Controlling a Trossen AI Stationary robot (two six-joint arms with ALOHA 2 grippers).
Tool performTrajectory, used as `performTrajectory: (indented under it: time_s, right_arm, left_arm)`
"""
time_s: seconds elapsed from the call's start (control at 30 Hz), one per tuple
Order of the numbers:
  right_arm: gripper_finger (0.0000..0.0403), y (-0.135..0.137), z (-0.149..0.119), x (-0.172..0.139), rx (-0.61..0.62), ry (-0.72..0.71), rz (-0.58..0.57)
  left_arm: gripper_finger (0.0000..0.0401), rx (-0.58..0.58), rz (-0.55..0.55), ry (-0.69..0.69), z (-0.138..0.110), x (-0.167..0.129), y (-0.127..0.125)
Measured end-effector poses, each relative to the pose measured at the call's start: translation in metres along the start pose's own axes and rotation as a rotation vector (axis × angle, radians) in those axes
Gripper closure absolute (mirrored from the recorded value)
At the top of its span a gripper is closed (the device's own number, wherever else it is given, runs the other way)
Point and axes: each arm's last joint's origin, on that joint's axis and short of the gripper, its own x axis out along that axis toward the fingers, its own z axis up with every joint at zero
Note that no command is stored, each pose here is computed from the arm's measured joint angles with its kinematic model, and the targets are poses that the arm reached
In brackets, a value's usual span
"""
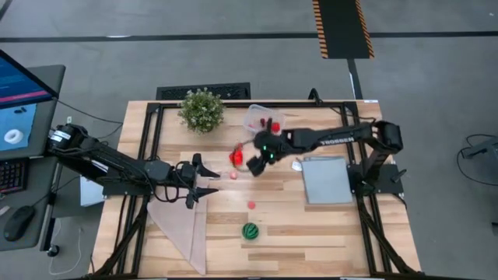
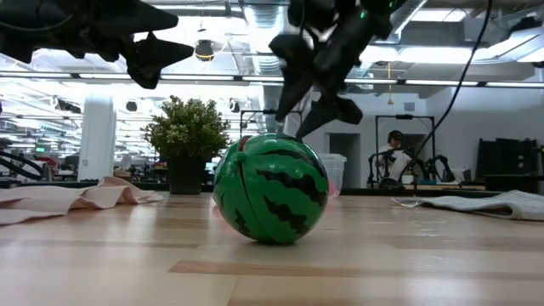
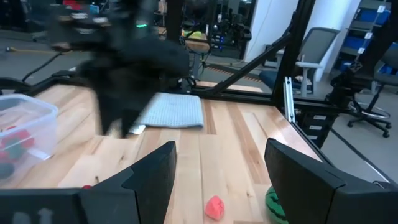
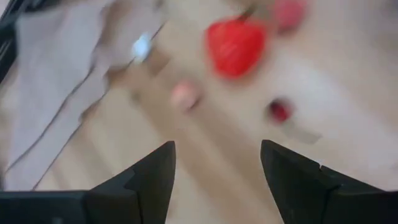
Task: Pick and placing Produce into tupperware
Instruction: Put the apple into the transparent bin
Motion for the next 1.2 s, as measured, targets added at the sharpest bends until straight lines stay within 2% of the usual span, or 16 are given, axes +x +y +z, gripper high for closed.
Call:
performTrajectory:
  time_s: [0.17, 0.23, 0.47, 0.57, 0.73, 0.97, 1.2]
  right_arm:
    - [0.0143, 0.038, -0.024, -0.015, -0.038, 0.054, 0.040]
    - [0.0142, 0.048, -0.039, -0.021, -0.054, 0.080, 0.019]
    - [0.0142, 0.088, -0.078, -0.049, -0.159, -0.020, 0.052]
    - [0.0142, 0.099, -0.094, -0.064, -0.162, -0.112, 0.027]
    - [0.0142, 0.115, -0.120, -0.086, -0.159, -0.197, 0.047]
    - [0.0142, 0.134, -0.160, -0.093, -0.194, -0.300, 0.052]
    - [0.0142, 0.161, -0.190, -0.075, -0.160, -0.311, 0.197]
  left_arm:
    - [0.0165, -0.027, -0.005, 0.001, 0.000, 0.000, 0.000]
    - [0.0165, -0.046, -0.027, 0.008, 0.000, 0.000, -0.001]
    - [0.0165, -0.166, -0.044, 0.036, -0.003, 0.000, -0.001]
    - [0.0165, -0.170, -0.049, 0.045, -0.003, 0.000, -0.001]
    - [0.0165, -0.195, -0.043, 0.062, -0.005, 0.000, -0.001]
    - [0.0165, -0.208, -0.026, 0.058, -0.005, 0.000, -0.001]
    - [0.0165, -0.213, 0.015, 0.053, -0.005, 0.000, 0.001]
